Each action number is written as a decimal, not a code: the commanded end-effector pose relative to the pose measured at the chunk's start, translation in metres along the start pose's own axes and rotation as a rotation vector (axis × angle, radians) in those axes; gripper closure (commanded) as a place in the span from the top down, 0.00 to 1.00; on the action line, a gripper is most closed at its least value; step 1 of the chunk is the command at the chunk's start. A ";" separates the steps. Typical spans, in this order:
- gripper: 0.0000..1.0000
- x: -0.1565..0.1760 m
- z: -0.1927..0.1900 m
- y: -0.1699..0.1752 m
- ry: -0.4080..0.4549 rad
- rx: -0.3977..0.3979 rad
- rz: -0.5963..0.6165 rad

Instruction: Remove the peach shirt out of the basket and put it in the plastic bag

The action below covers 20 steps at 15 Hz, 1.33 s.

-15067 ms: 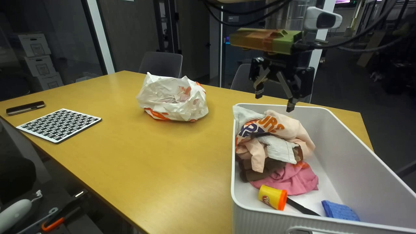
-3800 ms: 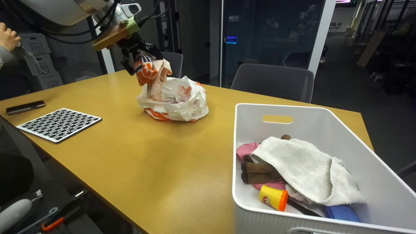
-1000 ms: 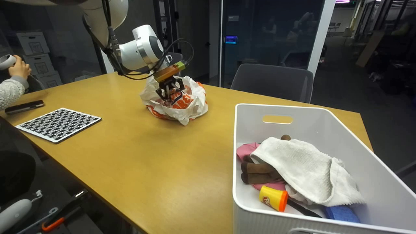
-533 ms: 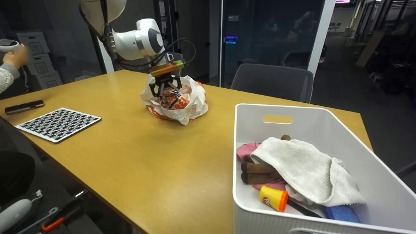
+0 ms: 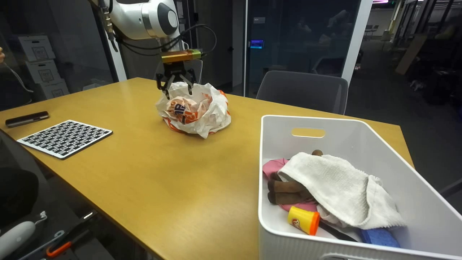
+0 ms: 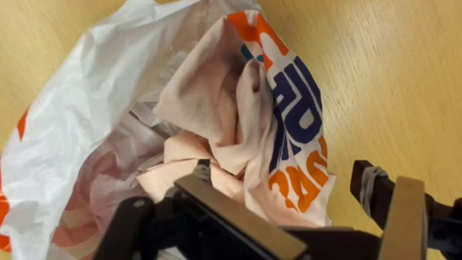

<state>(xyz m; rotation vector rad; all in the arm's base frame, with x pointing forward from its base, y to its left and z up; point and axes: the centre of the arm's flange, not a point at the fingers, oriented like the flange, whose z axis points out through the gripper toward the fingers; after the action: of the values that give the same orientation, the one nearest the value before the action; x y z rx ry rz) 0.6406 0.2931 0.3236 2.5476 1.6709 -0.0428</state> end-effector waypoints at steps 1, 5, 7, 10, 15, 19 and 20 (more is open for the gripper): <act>1.00 -0.044 -0.026 -0.025 0.022 -0.072 0.063; 1.00 -0.078 -0.046 -0.046 0.037 -0.086 0.276; 1.00 -0.093 -0.060 -0.057 0.052 -0.069 0.390; 1.00 -0.117 -0.086 -0.082 0.078 -0.045 0.548; 1.00 -0.164 -0.138 -0.125 0.144 -0.067 0.784; 1.00 -0.202 -0.173 -0.155 0.200 -0.042 0.980; 1.00 -0.210 -0.179 -0.160 0.218 -0.052 1.025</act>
<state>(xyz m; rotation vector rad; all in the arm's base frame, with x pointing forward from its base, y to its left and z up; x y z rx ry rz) 0.4477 0.2039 0.4834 3.0616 0.4236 0.2533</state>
